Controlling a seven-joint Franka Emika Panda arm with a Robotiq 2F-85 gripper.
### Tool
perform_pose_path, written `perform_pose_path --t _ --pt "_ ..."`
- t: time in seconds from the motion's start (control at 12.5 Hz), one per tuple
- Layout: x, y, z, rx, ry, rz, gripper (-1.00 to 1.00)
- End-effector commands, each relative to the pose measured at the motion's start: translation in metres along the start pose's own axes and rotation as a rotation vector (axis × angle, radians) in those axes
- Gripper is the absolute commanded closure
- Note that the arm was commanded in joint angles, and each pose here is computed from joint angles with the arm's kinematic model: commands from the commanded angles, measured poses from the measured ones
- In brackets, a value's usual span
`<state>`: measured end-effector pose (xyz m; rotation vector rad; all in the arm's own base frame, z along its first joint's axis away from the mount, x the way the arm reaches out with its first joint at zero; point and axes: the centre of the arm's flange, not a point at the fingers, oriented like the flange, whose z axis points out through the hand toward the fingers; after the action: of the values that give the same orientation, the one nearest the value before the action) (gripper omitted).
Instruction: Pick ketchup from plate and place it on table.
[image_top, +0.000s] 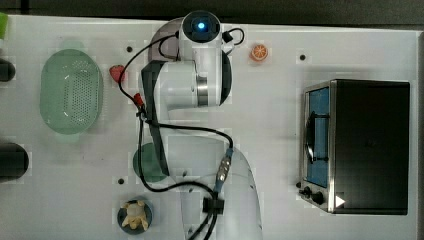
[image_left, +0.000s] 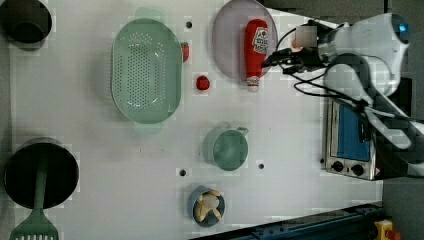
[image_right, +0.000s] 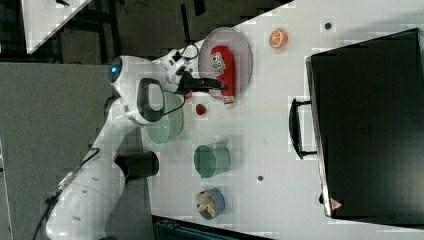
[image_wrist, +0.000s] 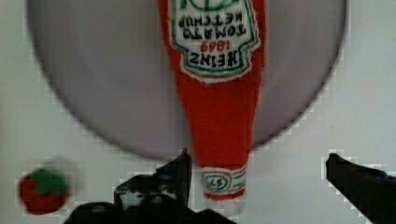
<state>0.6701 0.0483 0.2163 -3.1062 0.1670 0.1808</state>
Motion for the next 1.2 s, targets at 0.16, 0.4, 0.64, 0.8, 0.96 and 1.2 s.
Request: perform_pose_path --t 0.16,0.4,0.64,0.8,0.96,1.2 --pt "0.019 -0.017 0.002 0.008 0.132 -0.083 -1.0" --pt "0.023 -0.018 0.018 0.019 0.162 -0.083 -1.0" --pt "0.024 -0.019 0.039 0.027 0.172 -0.085 -1.0" --pt "0.026 -0.018 0.046 0.031 0.186 -0.082 -1.0" --pt "0.025 -0.018 0.053 0.031 0.178 -0.083 -0.68" --pt "0.028 -0.02 0.048 0.034 0.19 -0.084 -0.16"
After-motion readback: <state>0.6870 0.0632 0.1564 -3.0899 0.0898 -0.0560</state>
